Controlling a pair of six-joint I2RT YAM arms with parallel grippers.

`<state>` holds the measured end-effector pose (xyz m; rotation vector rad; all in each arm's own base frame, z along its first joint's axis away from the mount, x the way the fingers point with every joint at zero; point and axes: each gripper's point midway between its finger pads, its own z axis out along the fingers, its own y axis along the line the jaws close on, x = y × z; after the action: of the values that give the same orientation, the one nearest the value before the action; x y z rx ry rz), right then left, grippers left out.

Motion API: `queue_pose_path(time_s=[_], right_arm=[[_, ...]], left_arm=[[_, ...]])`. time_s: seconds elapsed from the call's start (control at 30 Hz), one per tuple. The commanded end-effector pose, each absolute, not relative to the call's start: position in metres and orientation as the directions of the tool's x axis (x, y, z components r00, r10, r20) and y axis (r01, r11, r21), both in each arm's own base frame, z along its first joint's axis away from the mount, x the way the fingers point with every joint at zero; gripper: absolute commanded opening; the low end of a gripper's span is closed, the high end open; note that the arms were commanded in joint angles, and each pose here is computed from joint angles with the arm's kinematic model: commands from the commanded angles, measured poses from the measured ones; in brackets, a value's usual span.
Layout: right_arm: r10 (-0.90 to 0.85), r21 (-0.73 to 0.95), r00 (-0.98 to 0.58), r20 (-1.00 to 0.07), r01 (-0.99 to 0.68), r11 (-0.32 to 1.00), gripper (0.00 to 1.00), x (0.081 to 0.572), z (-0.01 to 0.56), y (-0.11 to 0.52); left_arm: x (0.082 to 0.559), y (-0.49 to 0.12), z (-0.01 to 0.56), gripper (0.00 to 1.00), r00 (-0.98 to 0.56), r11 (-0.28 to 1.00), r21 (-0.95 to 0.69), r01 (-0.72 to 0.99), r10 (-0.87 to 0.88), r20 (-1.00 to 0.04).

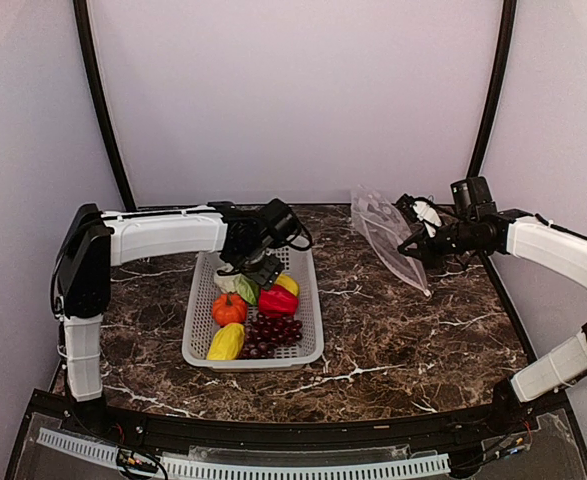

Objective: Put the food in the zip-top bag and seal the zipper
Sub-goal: Pick up the fake vegetable from the bin.

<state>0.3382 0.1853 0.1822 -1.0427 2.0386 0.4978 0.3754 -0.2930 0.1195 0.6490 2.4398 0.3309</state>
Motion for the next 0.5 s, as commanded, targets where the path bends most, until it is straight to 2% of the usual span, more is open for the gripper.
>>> queue_pose_path(time_s=[0.0,0.47], right_arm=[[-0.502,-0.019,-0.334,-0.798,-0.818,0.575,0.0,0.337,0.184,0.187],[-0.505,-0.011,-0.343,-0.792,-0.819,0.573,0.0,0.336,0.181,0.187]], left_arm=[[0.374,-0.282,0.117,0.84,-0.714,0.802,0.454,0.388,0.573,-0.401],[0.378,-0.273,0.088,0.79,-0.721,0.737,0.541,0.405,0.621,-0.306]])
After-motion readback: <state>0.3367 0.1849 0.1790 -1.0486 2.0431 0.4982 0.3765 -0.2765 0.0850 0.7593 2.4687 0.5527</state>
